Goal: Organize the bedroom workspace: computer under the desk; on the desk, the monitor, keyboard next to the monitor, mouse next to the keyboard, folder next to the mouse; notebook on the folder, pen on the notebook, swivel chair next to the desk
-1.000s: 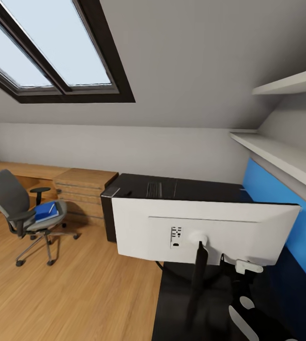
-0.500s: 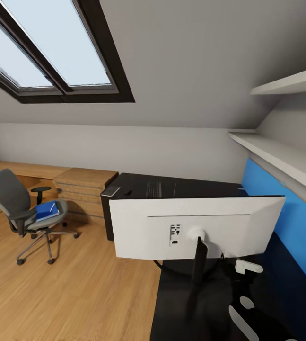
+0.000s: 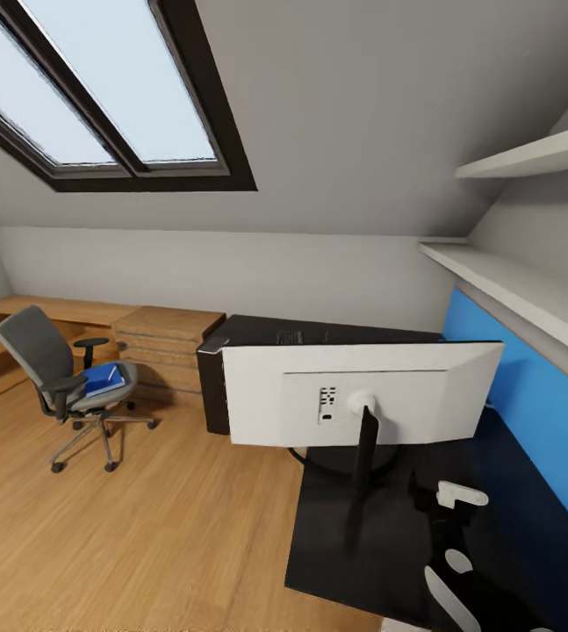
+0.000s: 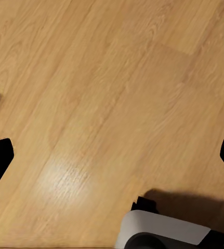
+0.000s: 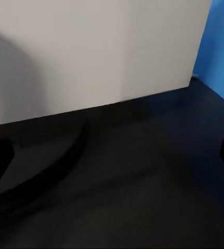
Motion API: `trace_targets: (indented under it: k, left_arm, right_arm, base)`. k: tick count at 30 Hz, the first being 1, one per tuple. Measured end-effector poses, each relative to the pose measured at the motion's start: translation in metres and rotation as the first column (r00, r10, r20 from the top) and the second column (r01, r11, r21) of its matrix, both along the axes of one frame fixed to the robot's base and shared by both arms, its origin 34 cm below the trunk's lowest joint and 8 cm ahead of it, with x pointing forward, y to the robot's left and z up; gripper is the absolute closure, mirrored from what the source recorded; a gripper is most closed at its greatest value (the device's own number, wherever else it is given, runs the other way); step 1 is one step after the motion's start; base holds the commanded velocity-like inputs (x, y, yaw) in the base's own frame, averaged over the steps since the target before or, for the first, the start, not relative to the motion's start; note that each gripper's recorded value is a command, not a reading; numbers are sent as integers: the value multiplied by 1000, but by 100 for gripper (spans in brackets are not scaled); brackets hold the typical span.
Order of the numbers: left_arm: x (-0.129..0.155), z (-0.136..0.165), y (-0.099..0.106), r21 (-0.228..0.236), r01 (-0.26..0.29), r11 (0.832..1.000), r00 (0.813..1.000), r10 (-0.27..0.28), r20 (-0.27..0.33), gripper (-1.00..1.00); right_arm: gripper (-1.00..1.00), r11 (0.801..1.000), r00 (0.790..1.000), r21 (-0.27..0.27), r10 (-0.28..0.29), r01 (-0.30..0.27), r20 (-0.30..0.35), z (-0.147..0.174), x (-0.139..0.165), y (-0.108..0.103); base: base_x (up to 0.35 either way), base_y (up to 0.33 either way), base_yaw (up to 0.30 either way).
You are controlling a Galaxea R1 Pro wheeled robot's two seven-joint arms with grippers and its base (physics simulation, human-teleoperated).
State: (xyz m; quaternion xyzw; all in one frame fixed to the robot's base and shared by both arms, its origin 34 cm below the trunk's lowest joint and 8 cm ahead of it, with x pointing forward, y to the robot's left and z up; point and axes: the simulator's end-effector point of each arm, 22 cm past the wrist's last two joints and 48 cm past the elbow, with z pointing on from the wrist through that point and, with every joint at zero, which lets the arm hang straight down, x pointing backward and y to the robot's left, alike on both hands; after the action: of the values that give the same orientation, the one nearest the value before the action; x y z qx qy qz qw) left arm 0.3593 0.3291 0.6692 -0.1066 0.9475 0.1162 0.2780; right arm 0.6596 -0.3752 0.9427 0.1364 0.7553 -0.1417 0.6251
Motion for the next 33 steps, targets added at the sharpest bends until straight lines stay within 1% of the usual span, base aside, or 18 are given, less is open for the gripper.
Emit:
trace_targets:
  k: [11,12,15,16,17,18,19,20,21,22,24,25,26,28,29,30,32,33]
  left_arm:
    - [0,0,1,1,-4,1000,1000,4,1,-100]
    - [0,0,1,1,-4,1000,1000,4,1,-100]
    - [0,0,1,0,-4,1000,1000,4,2,-100]
    - [0,0,1,0,-4,1000,1000,4,2,-100]
    - [0,0,1,0,-4,1000,1000,4,2,-100]
    - [0,0,0,0,-3,1000,1000,3,3,-100]
    - [0,0,0,-1,-2,1000,1000,2,2,-100]
    - [0,0,-1,-1,-1,1000,1000,1,2,-100]
    - [0,0,-2,-2,0,1000,1000,0,2,-100]
    - [0,0,-3,-3,1,1000,1000,-1,3,-100]
    - [0,0,-3,-3,1,1000,1000,-1,3,-100]
    - [1,0,-4,-4,2,1000,1000,-2,4,-100]
    - [1,0,-4,-5,2,1000,1000,-2,4,-100]
    - [1,0,-6,-6,3,1000,1000,-3,5,-100]
    - [1,0,-7,-8,4,1000,1000,-4,6,-100]
    - [1,0,-7,-8,4,1000,1000,-4,6,-100]
    - [1,0,-8,-10,4,1000,1000,-4,8,-100]
    - [1,0,-9,-10,4,1000,1000,-4,8,-100]
  right_arm:
    - [-100,1000,1000,0,-10,10,-5,-4,-3,-3]
    - [-100,1000,1000,0,-13,13,2,-3,-3,-4]
    - [-100,1000,997,6,-31,30,72,3,-7,-9]
    - [-100,999,996,9,-33,32,81,2,-9,-7]
    - [-100,999,995,20,-33,32,95,-1,-11,1]
    - [-100,999,994,42,-28,24,102,-7,-14,20]
    - [-100,998,994,51,-27,22,103,-10,-15,27]
    - [-100,998,995,58,-16,10,102,-13,-16,40]
    - [-100,998,995,58,-1,-5,104,-15,-16,51]
    - [-100,998,994,52,27,-32,106,-14,-15,68]
    - [-100,997,993,54,41,-47,109,-14,-14,81]
    - [-100,997,993,60,52,-59,109,-14,-14,94]
    - [-100,995,993,72,56,-64,108,-14,-14,108]
    - [-100,994,993,88,56,-66,107,-14,-15,123]
    - [-100,993,993,99,57,-67,104,-14,-15,138]
    - [-100,992,993,105,56,-66,103,-14,-16,146]
    - [-100,992,994,105,61,-70,91,-12,-18,170]
    - [-100,992,994,102,63,-71,84,-12,-19,177]
  base:
    - [-255,238,0]
    - [-217,270,0]
    - [-206,275,0]
    - [-152,257,0]
    - [-78,149,0]
    - [-62,120,0]
    - [-40,77,0]
    - [-25,49,0]
    - [-13,25,0]
    - [-10,20,0]
    - [-7,13,0]
    - [-3,7,0]
    - [-3,5,0]
    - [-2,3,0]
    - [-1,2,0]
    - [-1,2,0]
    - [0,1,0]
    - [0,0,0]
